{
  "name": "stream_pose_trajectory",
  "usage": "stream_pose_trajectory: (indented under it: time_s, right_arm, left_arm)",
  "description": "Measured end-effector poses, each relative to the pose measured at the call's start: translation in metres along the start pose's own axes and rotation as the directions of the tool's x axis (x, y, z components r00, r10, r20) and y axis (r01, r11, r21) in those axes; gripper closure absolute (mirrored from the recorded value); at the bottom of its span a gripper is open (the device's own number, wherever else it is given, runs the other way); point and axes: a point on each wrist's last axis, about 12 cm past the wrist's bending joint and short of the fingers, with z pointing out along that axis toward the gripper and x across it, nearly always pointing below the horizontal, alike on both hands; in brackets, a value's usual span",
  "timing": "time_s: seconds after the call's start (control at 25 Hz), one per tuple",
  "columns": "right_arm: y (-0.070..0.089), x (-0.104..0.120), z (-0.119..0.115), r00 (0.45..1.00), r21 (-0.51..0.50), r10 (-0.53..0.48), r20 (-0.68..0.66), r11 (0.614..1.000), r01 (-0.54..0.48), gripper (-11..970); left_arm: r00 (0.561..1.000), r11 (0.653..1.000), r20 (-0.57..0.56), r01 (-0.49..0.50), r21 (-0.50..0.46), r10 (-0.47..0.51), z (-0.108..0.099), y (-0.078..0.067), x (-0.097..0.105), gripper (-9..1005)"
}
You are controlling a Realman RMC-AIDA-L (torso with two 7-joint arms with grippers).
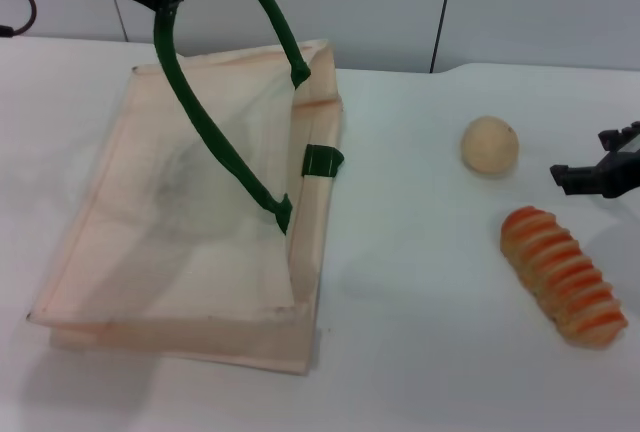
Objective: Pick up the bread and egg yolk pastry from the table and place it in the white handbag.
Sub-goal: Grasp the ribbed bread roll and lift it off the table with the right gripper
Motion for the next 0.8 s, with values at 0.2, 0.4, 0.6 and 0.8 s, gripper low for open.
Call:
stream_pose_trajectory:
  time_s: [0.2, 0.4, 0.6, 0.8]
  right_arm:
    - [0.008, -0.003, -0.009, 0.999, -0.045, -0.03, -0.038, 0.999, 0.028, 166]
    - [0.012, 0.001, -0.015, 0.99, -0.058, -0.054, -0.127, 0.997, 0.047, 164]
    - [0.015, 0.006, -0.017, 0.978, -0.078, -0.072, -0.194, 0.995, 0.058, 163]
    - [0.021, 0.007, -0.018, 0.968, -0.114, -0.093, -0.232, 0.991, 0.068, 161]
  left_arm:
    - [1.0, 1.0, -0.001, 0.001, -0.002, -0.001, 0.0, 0.001, 0.001, 877]
    - [1.0, 1.0, -0.001, -0.001, -0.002, 0.001, 0.0, 0.001, 0.0, 877]
    - [1.0, 1.0, 0.0, -0.002, -0.003, 0.002, -0.001, 0.001, 0.0, 877]
    - [1.0, 1.0, 0.004, -0.005, -0.005, 0.005, -0.002, 0.0, -0.001, 876]
